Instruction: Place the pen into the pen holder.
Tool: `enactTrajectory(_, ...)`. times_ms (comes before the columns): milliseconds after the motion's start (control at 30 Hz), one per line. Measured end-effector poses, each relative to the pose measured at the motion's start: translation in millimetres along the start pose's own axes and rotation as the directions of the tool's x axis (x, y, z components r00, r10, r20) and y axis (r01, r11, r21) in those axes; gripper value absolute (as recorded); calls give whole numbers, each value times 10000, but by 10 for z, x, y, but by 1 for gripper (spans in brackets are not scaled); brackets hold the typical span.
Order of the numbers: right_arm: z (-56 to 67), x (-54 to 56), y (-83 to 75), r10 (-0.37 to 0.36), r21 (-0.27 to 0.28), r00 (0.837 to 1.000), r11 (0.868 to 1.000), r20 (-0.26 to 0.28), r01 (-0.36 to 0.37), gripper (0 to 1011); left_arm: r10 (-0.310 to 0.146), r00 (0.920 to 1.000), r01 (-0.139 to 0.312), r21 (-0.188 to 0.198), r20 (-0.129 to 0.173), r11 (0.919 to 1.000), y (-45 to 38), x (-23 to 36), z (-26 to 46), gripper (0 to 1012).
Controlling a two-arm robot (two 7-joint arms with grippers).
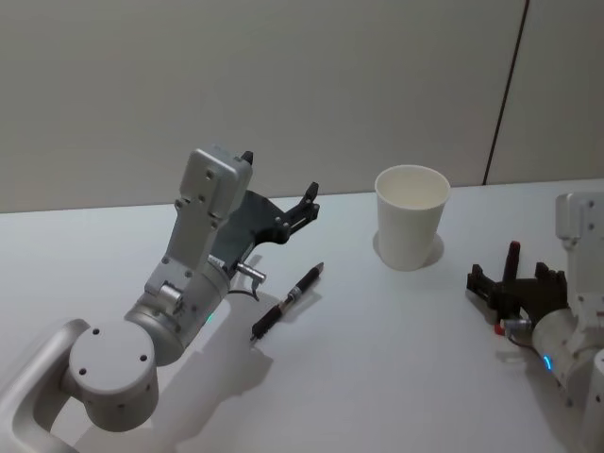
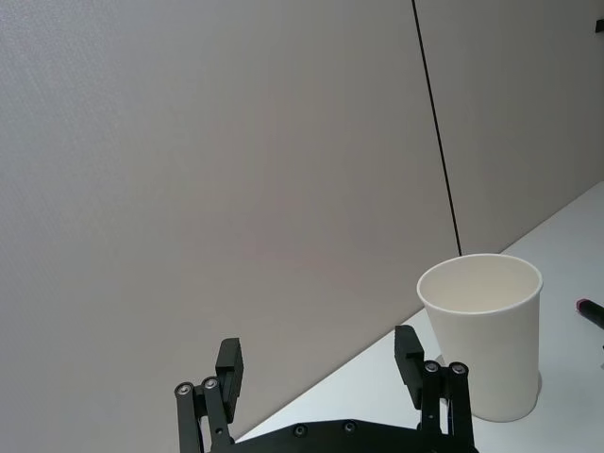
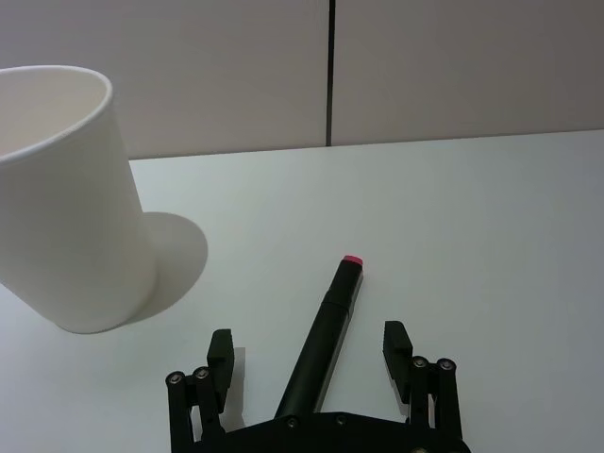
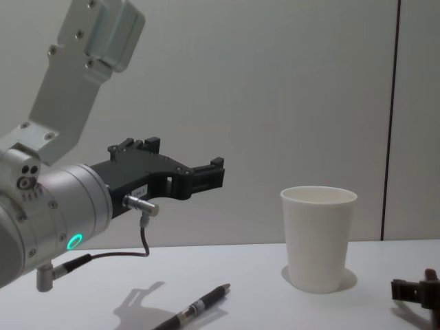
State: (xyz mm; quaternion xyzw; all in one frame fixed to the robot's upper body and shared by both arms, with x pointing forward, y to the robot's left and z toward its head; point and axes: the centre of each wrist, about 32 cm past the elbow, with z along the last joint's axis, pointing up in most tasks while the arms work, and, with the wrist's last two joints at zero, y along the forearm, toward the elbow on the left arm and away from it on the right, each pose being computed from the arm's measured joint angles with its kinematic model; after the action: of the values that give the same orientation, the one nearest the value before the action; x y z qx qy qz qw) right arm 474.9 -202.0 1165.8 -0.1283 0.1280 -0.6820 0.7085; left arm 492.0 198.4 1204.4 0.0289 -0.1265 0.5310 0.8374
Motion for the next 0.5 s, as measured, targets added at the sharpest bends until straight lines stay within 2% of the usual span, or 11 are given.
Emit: enactTrajectory(500, 11, -26, 8, -216, -194, 9998, 9996, 9, 216, 1001, 1, 10000, -1, 1, 0, 10000, 0, 0, 0, 1001)
